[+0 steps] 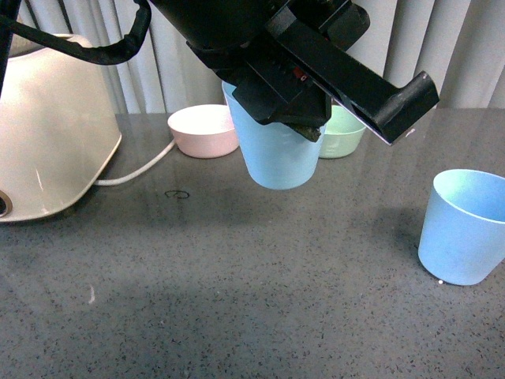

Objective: Stack blue cups with both arms

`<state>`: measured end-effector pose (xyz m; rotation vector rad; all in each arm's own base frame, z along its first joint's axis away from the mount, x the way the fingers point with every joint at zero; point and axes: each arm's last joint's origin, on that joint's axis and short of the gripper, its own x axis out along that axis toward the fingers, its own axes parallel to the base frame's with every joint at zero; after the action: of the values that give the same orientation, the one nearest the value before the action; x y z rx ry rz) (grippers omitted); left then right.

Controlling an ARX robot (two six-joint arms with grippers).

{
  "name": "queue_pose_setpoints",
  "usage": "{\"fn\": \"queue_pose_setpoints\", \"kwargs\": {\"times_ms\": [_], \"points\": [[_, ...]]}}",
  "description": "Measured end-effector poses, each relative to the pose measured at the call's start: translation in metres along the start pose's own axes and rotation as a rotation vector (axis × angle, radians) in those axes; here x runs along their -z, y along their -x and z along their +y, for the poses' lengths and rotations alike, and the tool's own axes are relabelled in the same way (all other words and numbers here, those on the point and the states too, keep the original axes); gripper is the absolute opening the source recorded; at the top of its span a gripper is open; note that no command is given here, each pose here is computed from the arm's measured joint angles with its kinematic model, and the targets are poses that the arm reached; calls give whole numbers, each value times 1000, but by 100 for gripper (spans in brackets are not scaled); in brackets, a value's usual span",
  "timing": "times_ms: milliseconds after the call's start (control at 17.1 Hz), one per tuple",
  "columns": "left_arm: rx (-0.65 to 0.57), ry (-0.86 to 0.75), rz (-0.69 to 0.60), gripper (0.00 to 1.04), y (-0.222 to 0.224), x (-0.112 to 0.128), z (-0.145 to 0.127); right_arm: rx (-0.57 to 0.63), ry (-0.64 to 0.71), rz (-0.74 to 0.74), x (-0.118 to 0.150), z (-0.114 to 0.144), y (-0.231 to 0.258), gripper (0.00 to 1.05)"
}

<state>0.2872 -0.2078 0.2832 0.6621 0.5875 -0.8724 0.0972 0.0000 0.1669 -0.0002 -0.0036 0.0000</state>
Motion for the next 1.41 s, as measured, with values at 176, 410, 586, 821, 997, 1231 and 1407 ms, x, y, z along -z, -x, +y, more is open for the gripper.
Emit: {"fn": "queue_pose_setpoints", "kwargs": {"times_ms": [176, 410, 586, 821, 997, 1231, 1407], "points": [[57, -5, 46, 2, -16, 7, -6, 0, 0, 0, 0, 0, 0, 98], [132, -8, 100, 2, -36, 14, -13, 0, 0, 0, 0, 0, 0, 98], [146, -12, 105, 2, -40, 16, -15, 0, 0, 0, 0, 0, 0, 98], [193, 0, 165, 2, -39, 25, -32, 0, 0, 0, 0, 0, 0, 98], [223, 7, 127, 2, -36, 23, -28, 0, 0, 0, 0, 0, 0, 98], [181, 24, 118, 2, -36, 25, -18, 0, 0, 0, 0, 0, 0, 98], [192, 14, 112, 2, -36, 23, -22, 0, 0, 0, 0, 0, 0, 98]]}}
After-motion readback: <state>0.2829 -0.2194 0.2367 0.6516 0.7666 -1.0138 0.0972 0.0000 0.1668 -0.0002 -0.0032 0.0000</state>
